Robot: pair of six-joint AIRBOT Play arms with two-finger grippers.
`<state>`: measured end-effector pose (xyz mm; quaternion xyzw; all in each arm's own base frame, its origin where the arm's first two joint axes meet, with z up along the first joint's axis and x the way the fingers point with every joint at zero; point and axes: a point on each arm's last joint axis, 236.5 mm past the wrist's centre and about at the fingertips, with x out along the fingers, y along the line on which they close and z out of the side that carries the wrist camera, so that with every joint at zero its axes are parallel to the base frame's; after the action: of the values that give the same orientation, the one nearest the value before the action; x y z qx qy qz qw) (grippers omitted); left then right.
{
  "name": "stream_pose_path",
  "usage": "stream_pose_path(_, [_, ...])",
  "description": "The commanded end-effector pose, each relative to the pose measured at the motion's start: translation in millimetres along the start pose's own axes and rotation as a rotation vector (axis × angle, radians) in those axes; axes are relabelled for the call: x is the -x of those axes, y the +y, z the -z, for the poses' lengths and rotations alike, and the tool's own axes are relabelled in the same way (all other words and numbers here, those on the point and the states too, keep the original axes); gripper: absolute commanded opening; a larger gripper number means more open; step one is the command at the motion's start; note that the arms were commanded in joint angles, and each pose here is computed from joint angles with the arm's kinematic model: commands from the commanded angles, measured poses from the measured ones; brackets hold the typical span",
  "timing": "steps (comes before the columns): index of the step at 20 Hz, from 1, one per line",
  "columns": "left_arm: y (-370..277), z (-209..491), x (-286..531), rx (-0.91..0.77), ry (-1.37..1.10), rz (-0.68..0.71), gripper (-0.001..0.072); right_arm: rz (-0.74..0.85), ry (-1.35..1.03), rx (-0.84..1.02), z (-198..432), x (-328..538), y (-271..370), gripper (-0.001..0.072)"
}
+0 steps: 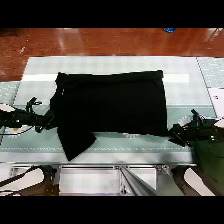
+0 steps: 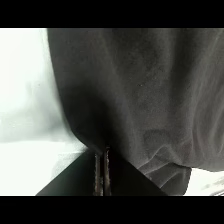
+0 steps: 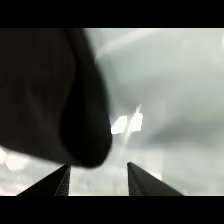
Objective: Fold the shirts.
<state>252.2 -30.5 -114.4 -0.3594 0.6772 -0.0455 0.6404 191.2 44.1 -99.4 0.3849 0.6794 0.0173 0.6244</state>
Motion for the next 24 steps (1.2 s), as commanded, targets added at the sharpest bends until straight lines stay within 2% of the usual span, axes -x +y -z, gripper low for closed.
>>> stream_pose_path(1, [0, 1, 0, 0.0, 0.003, 0.0, 0.0026, -0.059, -0.102, -0.079, -37, -13, 5, 0.0403])
stream_pose_path(6, [0, 0, 0, 0.0, -0.001, 0.0, 0.0026, -0.187, -0.118, -0.116, -63, -21, 28, 0.0315])
stream_pose_path(9, [-6, -4, 0, 0.013, -0.017, 0.027, 0.0027, -0.211, -0.085, -0.061, -64, -18, 37, 0.0127])
stream_pose_path(10, [-11, -7, 1, 0.019, -0.031, 0.048, 0.0027, -0.229, -0.08, 0.003, -64, -14, 44, 0.0024])
stream_pose_path(12, [-31, -20, 9, 0.011, -0.067, 0.113, 0.0026, -0.272, -0.05, 0.09, -63, 2, 63, 0.0023])
stream_pose_path(14, [-74, -42, 36, -0.053, -0.139, 0.236, 0.0026, -0.298, -0.1, 0.192, -80, 39, 92, 0.0022])
stream_pose_path(16, [-137, -71, 94, -0.142, -0.282, 0.399, 0.0026, -0.305, -0.26, 0.316, -109, 106, 135, 0.0022])
stream_pose_path(19, [-241, -93, 228, -0.355, -0.578, 0.598, 0.0026, -0.301, -0.587, 0.542, -123, 244, 220, 0.0022])
stream_pose_path(22, [-319, -56, 363, -0.65, -0.892, 0.604, 0.0026, -0.258, -0.927, 0.743, -80, 378, 290, 0.0023])
stream_pose_path(24, [-343, -16, 426, -0.786, -1.071, 0.511, 0.0026, -0.208, -1.112, 0.835, -30, 439, 314, 0.0023])
